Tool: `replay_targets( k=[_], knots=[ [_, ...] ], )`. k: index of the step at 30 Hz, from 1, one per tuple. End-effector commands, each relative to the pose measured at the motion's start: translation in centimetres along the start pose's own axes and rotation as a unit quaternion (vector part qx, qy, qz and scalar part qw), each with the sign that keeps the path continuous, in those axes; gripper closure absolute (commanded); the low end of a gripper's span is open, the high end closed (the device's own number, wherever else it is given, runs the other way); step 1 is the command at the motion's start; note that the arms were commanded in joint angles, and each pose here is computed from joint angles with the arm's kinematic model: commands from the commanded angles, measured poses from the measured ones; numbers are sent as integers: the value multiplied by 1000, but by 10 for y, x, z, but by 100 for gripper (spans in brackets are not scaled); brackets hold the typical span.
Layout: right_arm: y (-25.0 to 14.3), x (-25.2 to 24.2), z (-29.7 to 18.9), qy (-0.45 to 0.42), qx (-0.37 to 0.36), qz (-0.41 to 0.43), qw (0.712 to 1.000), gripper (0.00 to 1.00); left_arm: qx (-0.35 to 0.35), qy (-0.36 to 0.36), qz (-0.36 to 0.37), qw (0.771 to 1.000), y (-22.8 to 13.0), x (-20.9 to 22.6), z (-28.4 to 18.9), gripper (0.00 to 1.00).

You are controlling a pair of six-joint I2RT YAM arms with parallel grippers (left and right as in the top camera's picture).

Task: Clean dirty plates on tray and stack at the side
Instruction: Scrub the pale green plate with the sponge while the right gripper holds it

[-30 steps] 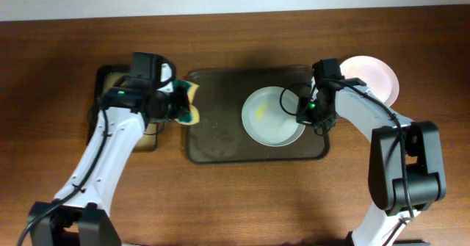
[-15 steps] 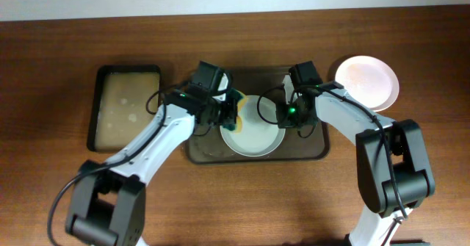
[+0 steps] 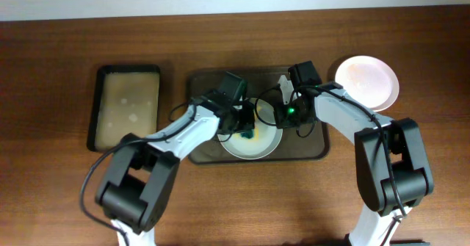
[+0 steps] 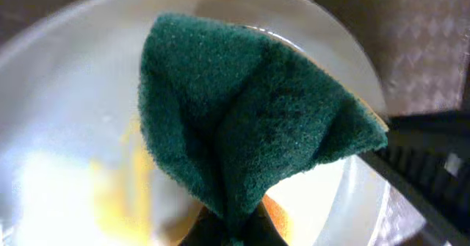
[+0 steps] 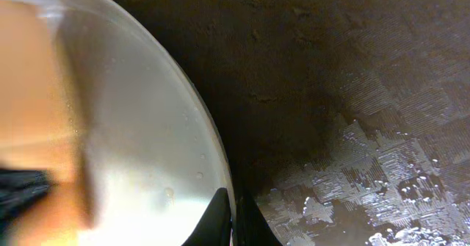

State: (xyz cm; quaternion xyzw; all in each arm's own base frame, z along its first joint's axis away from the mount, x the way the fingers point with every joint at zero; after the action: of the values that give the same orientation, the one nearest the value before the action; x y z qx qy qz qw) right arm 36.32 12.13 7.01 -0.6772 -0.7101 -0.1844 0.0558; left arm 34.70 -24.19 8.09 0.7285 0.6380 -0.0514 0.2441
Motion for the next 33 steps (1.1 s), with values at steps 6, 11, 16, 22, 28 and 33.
replay_targets(
  k=[6, 11, 16, 22, 28, 33],
  knots=[
    [-13, -6, 17, -25, 27, -5, 999, 96, 30, 158, -57, 985, -18, 51, 14, 100],
    [-13, -6, 17, -25, 27, -5, 999, 96, 7, 263, -85, 961, -1, 88, -29, 100],
    [-13, -6, 17, -25, 27, -5, 999, 96, -37, 287, -86, 953, 18, 85, -61, 100],
    [-13, -6, 17, -25, 27, -5, 999, 96, -11, 97, -92, 991, 24, 42, -50, 100],
    [-13, -6, 17, -24, 27, -4, 999, 96, -19, -15, -23, 999, 19, -11, -32, 100],
    [-14, -6, 16, -25, 29, 0, 999, 96, -16, 50, -24, 998, 12, 3, -15, 100]
  ],
)
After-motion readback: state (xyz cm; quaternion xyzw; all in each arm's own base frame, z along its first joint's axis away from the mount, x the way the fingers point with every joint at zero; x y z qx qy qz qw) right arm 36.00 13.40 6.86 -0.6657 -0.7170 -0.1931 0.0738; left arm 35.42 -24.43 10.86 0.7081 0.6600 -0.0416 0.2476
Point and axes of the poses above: each gripper's point midway between its finger pads, its own z axis out along the fingers, its own x axis along the line the jaws close on, y = z × x, the point moved 7 cm from there along -z, back along the fingers, and after that the axes turned 8 degrees about z, right-handed, at the moved point
